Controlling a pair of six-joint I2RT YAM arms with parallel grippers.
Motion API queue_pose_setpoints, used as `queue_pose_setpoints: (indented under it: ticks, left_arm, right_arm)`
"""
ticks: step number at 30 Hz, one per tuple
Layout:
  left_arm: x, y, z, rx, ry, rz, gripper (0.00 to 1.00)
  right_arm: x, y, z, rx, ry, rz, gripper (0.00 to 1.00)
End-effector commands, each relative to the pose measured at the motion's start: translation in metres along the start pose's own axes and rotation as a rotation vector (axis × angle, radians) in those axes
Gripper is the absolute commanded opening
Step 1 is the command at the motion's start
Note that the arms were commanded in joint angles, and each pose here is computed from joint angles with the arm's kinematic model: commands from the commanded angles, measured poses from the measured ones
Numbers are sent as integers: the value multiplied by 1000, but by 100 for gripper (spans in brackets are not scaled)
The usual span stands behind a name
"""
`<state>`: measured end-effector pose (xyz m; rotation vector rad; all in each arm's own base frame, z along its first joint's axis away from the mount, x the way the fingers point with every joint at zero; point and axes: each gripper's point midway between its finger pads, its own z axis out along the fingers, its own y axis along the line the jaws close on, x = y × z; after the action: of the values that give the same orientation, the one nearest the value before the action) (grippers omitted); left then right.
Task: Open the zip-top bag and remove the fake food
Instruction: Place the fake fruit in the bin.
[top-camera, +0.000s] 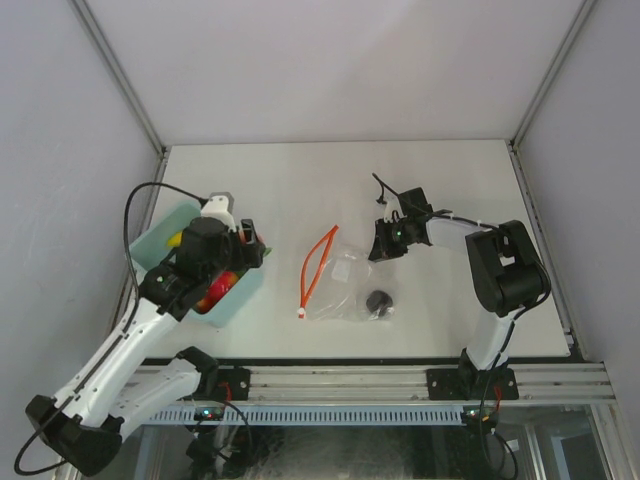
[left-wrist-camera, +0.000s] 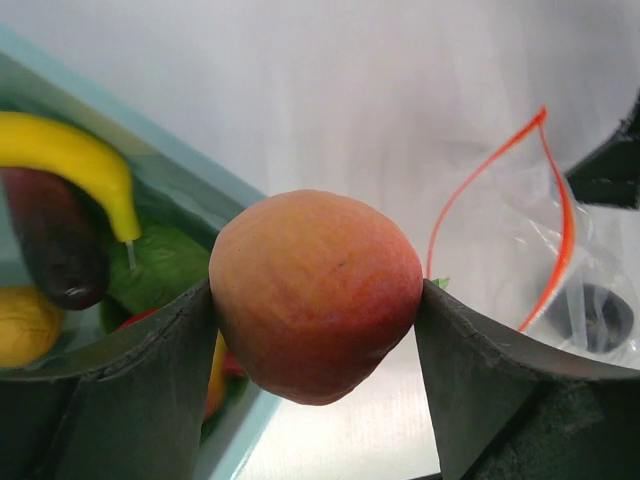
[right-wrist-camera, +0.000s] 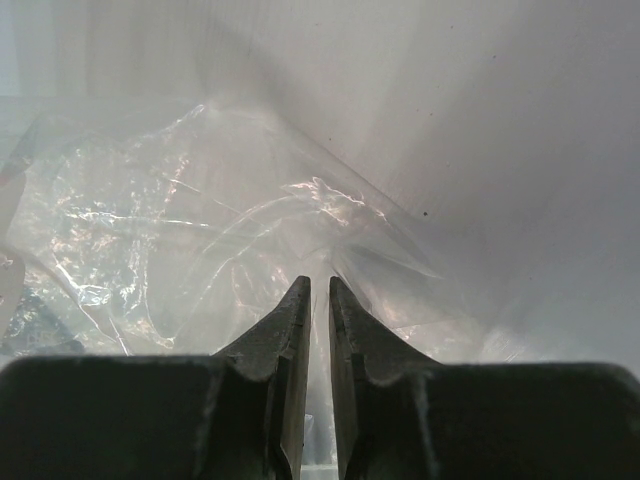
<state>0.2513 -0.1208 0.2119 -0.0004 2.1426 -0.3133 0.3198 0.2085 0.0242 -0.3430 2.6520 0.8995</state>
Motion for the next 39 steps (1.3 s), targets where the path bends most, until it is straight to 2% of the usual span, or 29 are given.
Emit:
queue_pose_setpoints:
  ticks: [1,11,19,22,28,31,34,39]
  left_arm:
    - [-37,17,-20,-34,-109,-74,7]
    - [-42,61,-14,-134,-133,-252,6]
    - [-28,114,-6,-337,-144,-445,5]
    - [-21,137,-6,-460,-145,-507,6]
    - [-8,171,-12,-708,-81,-549,6]
    - [-5,180,-16,-781,-63,-553,7]
    - [-4,184,-16,-810,-64,-554,13]
    - [-7,188,-15,-827,-90,-559,38]
  right_arm:
    - [-16,5,-9,-4,-65,-44,12]
    - [-14,4,-9,-4,-61,-37,13]
    - [-15,3,-9,-3,-61,-35,12]
    - [-15,3,-8,-3,-61,-33,12]
    - [-15,2,-8,-4,-62,-32,12]
    - [-15,2,-8,-4,-60,-31,12]
    - [-15,2,-8,-4,-60,-30,12]
    - [-15,1,-8,-5,-61,-29,12]
